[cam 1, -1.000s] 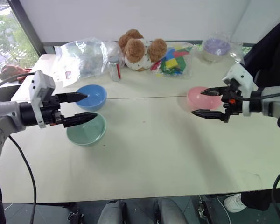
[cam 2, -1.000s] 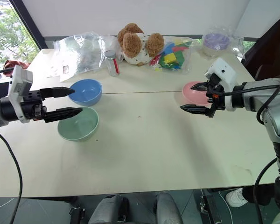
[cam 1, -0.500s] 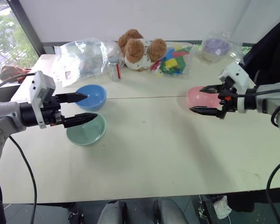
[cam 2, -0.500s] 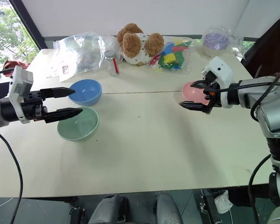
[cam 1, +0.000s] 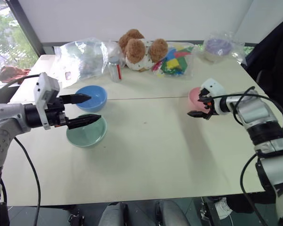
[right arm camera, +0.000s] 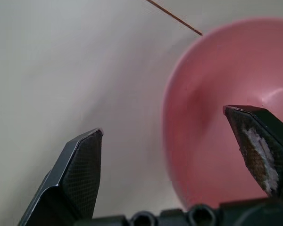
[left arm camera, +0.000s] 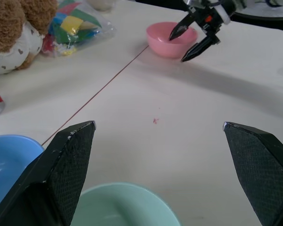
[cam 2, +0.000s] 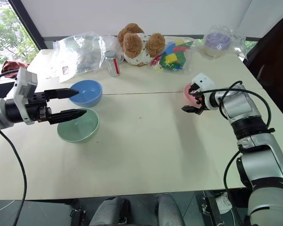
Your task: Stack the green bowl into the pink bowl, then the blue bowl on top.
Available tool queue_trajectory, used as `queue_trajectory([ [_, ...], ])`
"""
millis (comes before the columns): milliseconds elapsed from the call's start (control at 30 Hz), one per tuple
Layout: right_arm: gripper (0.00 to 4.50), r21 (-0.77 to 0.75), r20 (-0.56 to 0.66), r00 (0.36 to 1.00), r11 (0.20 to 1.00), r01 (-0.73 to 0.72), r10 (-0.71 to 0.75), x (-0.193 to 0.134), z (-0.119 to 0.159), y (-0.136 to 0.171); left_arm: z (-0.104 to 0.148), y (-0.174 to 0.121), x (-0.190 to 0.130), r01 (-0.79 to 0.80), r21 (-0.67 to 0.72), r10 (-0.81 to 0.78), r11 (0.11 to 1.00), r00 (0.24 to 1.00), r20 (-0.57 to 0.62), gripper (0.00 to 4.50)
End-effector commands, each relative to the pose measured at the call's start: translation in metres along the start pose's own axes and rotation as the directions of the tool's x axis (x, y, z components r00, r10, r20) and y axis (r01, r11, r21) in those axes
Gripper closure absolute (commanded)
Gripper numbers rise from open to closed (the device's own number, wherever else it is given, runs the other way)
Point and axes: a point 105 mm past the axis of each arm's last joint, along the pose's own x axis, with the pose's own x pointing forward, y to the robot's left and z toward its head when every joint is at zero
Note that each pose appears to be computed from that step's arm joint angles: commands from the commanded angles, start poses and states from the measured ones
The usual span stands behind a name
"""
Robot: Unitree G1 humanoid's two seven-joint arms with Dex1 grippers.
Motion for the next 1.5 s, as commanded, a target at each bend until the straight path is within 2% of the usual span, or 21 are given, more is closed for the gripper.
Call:
queue_trajectory([
  [33,1.48,-0.047,0.023,1.0,0.999,0.013,-0.012,-0.001,0.012,-0.008,0.008,-0.002,-0.004,-0.019,0.043,0.018,0.999,1.0,0.016,0.0],
  [200,4.24,-0.078,0.019,1.0,0.997,-0.002,0.004,0.003,0.015,-0.008,0.008,-0.003,-0.007,-0.035,0.044,0.034,0.998,0.999,0.013,0.0],
  [233,4.47,-0.1,0.019,1.0,0.995,-0.005,0.007,0.003,0.017,-0.008,0.008,-0.003,-0.007,-0.036,0.044,0.036,0.998,0.999,0.012,0.0],
  [333,4.47,-0.179,0.06,0.997,0.983,-0.039,0.051,-0.003,0.035,-0.001,0.009,-0.004,-0.009,-0.041,0.044,0.041,0.998,0.999,0.011,0.0],
  [400,4.47,-0.279,0.114,0.983,0.954,-0.11,0.146,-0.014,0.057,0.016,0.009,-0.004,-0.011,-0.048,0.045,0.047,0.998,0.999,0.007,0.0],
  [467,4.47,-0.365,0.148,0.958,0.914,-0.178,0.246,-0.024,0.075,0.039,0.01,-0.003,-0.013,-0.053,0.045,0.053,0.998,0.999,0.005,0.0],
  [567,4.47,-0.501,0.164,0.901,0.821,-0.276,0.402,-0.03,0.094,0.088,0.011,-0.001,-0.015,-0.059,0.043,0.059,0.997,0.998,0.002,0.0],
  [633,4.47,-0.571,0.141,0.854,0.746,-0.343,0.501,-0.031,0.098,0.123,0.012,0.0,-0.015,-0.059,0.043,0.059,0.997,0.998,-0.001,0.0],
  [733,4.47,-0.62,0.104,0.815,0.678,-0.395,0.57,-0.027,0.097,0.153,0.012,0.001,-0.015,-0.059,0.043,0.06,0.997,0.998,-0.006,0.0],
  [933,4.47,-0.645,0.045,0.817,0.642,-0.415,0.574,-0.007,0.086,0.17,0.01,-0.003,-0.014,-0.061,0.051,0.062,0.997,0.998,-0.017,0.0],
  [1033,4.47,-0.677,0.008,0.834,0.616,-0.402,0.552,0.001,0.079,0.172,0.002,-0.012,-0.013,-0.039,0.073,0.044,0.997,0.996,-0.073,0.0],
  [1167,2.92,-0.682,0.018,0.823,0.609,-0.405,0.568,-0.001,0.083,0.174,0.003,-0.012,-0.014,-0.063,0.077,0.068,0.995,0.996,-0.06,0.0],
  [1267,1.26,-0.677,0.048,0.816,0.619,-0.398,0.577,-0.007,0.09,0.174,-0.001,-0.012,-0.015,-0.059,0.084,0.066,0.995,0.994,-0.086,0.0],
  [1333,0.25,-0.638,0.121,0.799,0.663,-0.392,0.589,-0.019,0.104,0.17,-0.01,-0.014,-0.018,-0.044,0.099,0.058,0.994,0.989,-0.135,0.0],
  [1400,0.11,-0.603,0.193,0.771,0.694,-0.395,0.606,-0.035,0.117,0.164,-0.017,-0.015,-0.02,-0.033,0.107,0.051,0.994,0.984,-0.17,0.0],
  [1500,0.11,-0.499,0.359,0.685,0.751,-0.433,0.634,-0.076,0.142,0.153,-0.038,-0.015,-0.026,0.005,0.133,0.03,0.991,0.964,-0.263,0.0],
])
